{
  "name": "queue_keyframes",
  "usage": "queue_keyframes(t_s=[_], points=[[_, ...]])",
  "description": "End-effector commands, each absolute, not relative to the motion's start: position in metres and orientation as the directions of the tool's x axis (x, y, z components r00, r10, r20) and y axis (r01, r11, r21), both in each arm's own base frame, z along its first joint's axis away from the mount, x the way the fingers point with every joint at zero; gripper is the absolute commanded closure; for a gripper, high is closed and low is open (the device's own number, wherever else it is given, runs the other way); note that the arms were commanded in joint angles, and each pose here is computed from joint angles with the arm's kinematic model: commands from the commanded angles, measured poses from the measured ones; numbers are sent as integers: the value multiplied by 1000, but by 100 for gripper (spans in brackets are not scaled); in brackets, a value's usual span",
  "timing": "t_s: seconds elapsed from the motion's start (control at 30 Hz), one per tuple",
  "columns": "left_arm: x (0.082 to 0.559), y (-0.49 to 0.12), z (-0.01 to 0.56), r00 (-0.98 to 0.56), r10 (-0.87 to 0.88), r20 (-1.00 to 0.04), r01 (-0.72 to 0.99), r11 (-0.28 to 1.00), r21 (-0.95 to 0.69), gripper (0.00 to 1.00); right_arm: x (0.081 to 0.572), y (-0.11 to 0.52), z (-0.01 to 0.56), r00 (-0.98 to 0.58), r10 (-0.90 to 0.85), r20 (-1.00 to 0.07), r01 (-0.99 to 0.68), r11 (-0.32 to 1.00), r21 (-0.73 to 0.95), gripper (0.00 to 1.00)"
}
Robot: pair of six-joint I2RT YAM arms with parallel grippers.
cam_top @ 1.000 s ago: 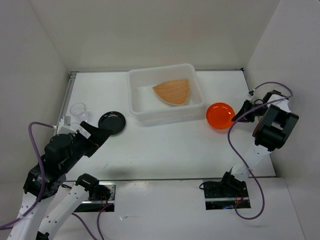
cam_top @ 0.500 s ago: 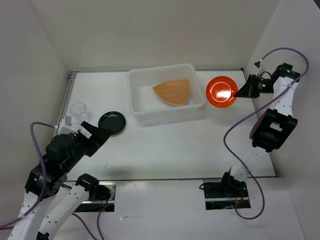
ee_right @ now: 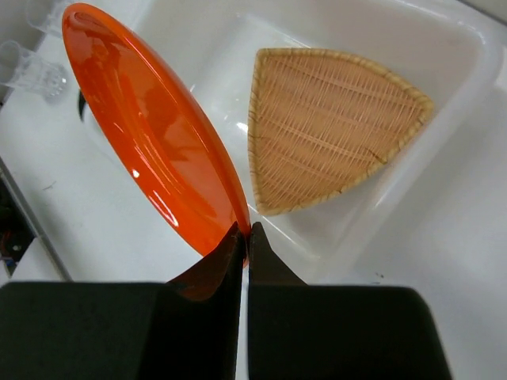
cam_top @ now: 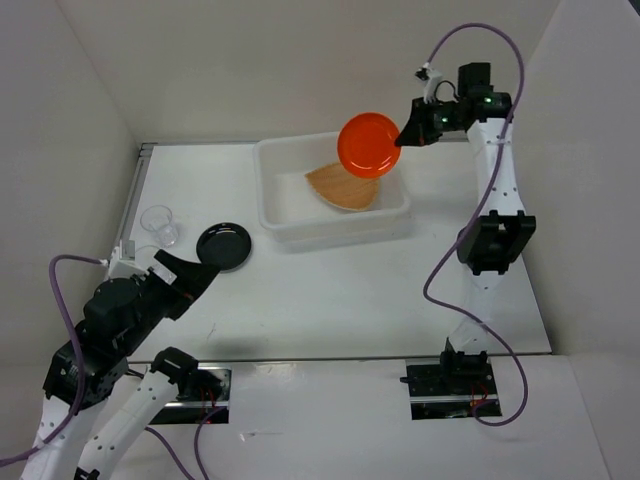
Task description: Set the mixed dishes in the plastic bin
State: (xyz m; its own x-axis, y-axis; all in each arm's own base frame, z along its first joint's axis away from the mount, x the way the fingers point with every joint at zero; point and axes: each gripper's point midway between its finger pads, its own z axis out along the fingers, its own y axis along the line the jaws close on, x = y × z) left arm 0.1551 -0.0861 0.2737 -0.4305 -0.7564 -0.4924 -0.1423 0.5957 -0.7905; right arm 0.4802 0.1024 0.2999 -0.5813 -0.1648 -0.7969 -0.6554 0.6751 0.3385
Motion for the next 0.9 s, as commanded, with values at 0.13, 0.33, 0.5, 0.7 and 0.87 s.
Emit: queue_keyframes(t_s=[0.13, 0.33, 0.5, 0.7, 0.87], points=[[144, -78, 279, -403, -780, -479, -144, 571, -808, 0, 540, 130, 239, -586, -261, -767, -603, 772, 199, 100], [143, -78, 277, -408, -778, -478, -152, 574, -804, 0, 569, 156, 220, -544, -332, -771, -579, 813, 59, 100], [144, -76, 277, -401, -780, -481, -156, 575, -803, 0, 580, 164, 192, -575, -357, -737, -528, 849, 1, 100], [148, -77, 270, -406, -782, -473, -188, 578, -794, 0, 585, 150, 152, -645, -383, -662, -450, 890, -76, 100], [151, -77, 271, -398, -784, -476, -192, 579, -792, 0, 584, 144, 143, -664, -388, -639, -431, 897, -97, 96]])
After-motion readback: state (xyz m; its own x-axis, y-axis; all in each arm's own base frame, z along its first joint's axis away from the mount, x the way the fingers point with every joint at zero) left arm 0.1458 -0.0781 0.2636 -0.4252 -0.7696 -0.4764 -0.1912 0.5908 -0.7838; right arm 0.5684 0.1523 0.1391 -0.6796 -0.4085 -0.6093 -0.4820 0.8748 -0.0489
